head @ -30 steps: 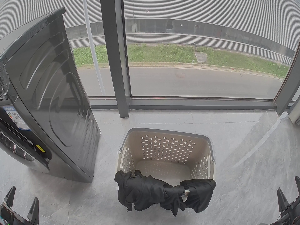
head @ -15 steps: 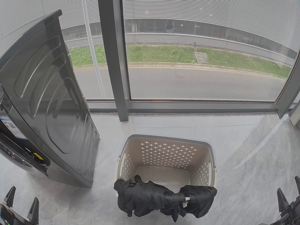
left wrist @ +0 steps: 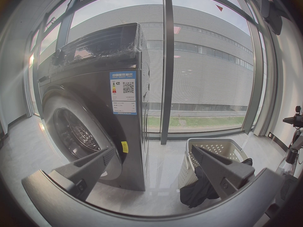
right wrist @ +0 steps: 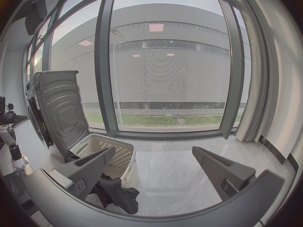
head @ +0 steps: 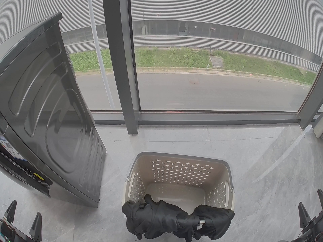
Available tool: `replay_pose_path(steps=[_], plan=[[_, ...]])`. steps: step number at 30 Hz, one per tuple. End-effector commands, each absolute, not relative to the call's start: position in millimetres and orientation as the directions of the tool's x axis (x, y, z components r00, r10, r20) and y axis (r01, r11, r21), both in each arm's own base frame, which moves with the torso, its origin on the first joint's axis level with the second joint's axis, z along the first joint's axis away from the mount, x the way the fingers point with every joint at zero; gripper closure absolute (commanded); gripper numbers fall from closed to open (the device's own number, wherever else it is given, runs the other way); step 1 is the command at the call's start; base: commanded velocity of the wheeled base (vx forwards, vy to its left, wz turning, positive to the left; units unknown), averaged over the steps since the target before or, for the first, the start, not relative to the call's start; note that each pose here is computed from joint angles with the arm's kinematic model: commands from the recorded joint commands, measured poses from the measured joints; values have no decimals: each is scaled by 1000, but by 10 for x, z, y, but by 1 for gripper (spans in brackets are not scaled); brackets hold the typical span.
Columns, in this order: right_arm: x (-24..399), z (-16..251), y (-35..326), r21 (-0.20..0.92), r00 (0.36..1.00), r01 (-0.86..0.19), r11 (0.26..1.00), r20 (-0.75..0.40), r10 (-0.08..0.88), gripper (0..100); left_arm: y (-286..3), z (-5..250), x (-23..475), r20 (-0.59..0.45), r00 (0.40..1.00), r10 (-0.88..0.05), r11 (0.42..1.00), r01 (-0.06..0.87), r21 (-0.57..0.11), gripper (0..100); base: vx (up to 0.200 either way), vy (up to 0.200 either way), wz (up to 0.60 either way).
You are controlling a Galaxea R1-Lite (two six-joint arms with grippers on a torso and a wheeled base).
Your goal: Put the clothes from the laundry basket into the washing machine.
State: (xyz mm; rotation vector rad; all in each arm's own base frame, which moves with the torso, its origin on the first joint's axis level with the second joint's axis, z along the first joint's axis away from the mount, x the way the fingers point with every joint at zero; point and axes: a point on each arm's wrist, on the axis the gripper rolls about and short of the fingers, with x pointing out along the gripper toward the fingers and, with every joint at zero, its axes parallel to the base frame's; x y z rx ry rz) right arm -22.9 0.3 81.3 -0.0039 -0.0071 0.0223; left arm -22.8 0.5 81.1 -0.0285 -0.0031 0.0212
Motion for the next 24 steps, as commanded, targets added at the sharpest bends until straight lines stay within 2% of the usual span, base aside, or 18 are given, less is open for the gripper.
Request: replay_pose_path(steps=[1,10,21,24], plan=[[-228,761,3,-5,1000,-23,1000,6,23,0,5,767,-227,2,1000,21,999,-21,-29,0,0,-200,0],[-228,761,3,-5,1000,-23,1000,6,23,0,5,767,-227,2,1000,21,999,-21,-29,0,0,-200,0],[-228,761,3,-5,1000,-23,1000,6,23,0,5,767,-227,2,1000,21,999,-21,-29,0,0,0,0],[-228,761,3,-5,1000,-23,1000,6,23,0,5,767,-227,2,1000,21,999,-21,-29,0,200,0,0]])
